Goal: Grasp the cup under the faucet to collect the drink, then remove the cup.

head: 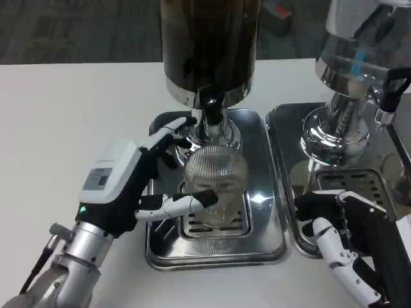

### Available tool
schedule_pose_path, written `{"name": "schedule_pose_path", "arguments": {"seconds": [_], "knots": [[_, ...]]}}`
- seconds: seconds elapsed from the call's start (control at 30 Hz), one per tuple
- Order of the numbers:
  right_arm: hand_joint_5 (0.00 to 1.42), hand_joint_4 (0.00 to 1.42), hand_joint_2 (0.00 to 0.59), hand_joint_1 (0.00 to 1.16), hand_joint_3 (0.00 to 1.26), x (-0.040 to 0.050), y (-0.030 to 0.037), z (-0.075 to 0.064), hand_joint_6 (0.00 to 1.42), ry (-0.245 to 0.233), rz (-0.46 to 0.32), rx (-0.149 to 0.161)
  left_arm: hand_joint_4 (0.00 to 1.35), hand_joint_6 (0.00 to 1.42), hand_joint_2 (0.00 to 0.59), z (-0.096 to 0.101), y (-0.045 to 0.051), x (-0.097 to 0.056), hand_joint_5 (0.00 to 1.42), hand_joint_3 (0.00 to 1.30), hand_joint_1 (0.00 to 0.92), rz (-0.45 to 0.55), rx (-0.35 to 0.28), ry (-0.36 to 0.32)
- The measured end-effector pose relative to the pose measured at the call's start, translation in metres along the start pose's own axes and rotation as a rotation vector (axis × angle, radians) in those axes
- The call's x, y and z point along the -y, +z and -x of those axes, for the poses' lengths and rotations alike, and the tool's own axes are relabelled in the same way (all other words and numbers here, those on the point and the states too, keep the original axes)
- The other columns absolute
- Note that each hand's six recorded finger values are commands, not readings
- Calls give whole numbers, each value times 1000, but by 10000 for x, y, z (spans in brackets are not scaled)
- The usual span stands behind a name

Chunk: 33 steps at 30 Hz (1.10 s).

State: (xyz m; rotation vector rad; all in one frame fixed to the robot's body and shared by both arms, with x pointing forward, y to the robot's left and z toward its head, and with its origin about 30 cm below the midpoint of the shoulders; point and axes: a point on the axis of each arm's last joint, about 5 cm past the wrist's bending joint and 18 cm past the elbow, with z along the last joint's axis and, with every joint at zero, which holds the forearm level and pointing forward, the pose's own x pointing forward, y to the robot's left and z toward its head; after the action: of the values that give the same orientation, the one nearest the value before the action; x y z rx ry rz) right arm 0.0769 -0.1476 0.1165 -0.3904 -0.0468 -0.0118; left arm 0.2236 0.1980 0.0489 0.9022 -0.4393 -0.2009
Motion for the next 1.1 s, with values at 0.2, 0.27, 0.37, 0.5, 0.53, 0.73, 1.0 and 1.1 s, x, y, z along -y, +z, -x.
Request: {"name": "schedule_pose_path", "arguments": {"seconds": [0.2,0.27,0.37,0.5,0.53,0.73,1.0,1.1], "knots": [[560,498,442,342,527,-9,8,-39,747,-6,-16,15,419,910,38,111,-45,-147,622,228,228,1,-10,56],[548,486,440,339,520,-16,18,-59,740,-8,-20,26,419,900,36,151,-66,-218,618,234,227,-1,-15,78],[543,481,445,329,513,-27,26,-82,728,-8,-26,36,419,892,36,215,-105,-316,616,236,225,-13,-34,105],[527,470,447,318,508,-51,23,-115,714,-8,-29,44,419,889,36,295,-159,-446,615,237,224,-22,-67,148],[526,467,447,315,504,-61,18,-122,705,-6,-31,42,419,888,36,337,-174,-492,615,237,224,-30,-74,151],[509,448,446,282,488,-94,-9,-154,668,-6,-37,37,443,886,71,443,-181,-664,599,289,236,-15,-77,208],[477,412,440,184,461,-151,-28,-209,651,-13,-48,58,539,878,116,452,-129,-1030,617,440,140,109,7,312],[476,404,446,159,450,-176,-44,-232,651,-20,-53,60,585,771,117,433,-115,-1162,610,484,32,219,36,335]]}}
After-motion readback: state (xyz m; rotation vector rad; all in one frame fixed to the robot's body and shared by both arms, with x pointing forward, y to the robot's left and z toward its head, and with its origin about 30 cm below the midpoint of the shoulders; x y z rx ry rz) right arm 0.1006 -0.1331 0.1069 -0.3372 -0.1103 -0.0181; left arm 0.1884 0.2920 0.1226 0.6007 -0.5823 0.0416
